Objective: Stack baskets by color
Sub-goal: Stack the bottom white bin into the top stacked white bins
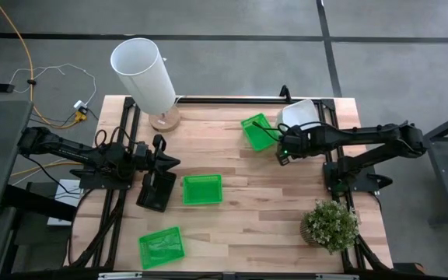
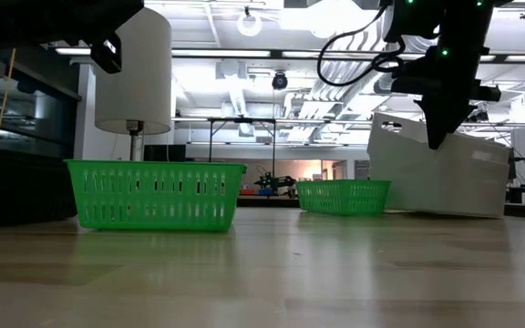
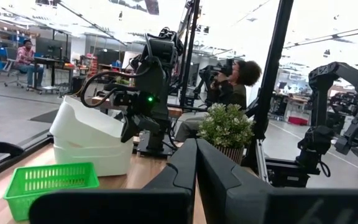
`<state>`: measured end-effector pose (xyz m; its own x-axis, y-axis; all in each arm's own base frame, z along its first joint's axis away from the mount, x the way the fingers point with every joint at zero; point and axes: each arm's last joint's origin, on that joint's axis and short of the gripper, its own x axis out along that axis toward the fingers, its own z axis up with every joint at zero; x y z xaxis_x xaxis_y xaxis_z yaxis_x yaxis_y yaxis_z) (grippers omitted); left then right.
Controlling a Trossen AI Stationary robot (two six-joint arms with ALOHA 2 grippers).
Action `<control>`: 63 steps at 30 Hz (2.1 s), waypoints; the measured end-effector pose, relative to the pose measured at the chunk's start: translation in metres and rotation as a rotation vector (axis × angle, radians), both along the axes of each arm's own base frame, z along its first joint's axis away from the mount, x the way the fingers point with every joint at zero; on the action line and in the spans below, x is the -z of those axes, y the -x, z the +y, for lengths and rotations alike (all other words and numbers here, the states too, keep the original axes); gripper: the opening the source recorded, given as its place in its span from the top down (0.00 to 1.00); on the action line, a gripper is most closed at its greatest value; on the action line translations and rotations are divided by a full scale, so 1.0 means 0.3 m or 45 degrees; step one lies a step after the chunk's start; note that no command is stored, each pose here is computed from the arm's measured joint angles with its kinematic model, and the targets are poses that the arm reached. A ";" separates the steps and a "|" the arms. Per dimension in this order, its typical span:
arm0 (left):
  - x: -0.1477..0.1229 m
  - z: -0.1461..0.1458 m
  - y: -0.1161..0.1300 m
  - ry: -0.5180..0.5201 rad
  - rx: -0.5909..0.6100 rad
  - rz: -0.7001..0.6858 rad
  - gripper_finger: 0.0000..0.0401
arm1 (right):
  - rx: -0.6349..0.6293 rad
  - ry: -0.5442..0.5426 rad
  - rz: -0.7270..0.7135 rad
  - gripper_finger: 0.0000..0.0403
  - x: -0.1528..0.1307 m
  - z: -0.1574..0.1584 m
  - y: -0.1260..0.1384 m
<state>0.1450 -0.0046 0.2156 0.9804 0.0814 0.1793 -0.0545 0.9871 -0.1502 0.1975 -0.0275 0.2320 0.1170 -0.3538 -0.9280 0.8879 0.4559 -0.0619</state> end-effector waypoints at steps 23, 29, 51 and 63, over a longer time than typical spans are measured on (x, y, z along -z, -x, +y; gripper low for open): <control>0.000 0.000 0.000 0.000 0.000 0.000 1.00 | 0.003 0.030 -0.008 0.80 -0.001 -0.004 -0.002; 0.000 0.000 0.000 0.000 0.000 0.000 1.00 | 0.007 0.024 -0.009 0.79 0.000 -0.003 -0.002; 0.001 -0.001 0.000 -0.001 0.008 0.002 1.00 | -0.005 0.008 -0.018 0.95 0.020 -0.002 -0.002; 0.001 -0.001 0.000 -0.001 0.008 0.002 1.00 | -0.008 0.000 0.000 1.00 -0.018 -0.001 0.002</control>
<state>0.1451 -0.0048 0.2154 0.9812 0.0749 0.1776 -0.0484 0.9876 -0.1493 0.1971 -0.0278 0.2374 0.1194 -0.3531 -0.9279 0.8850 0.4615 -0.0618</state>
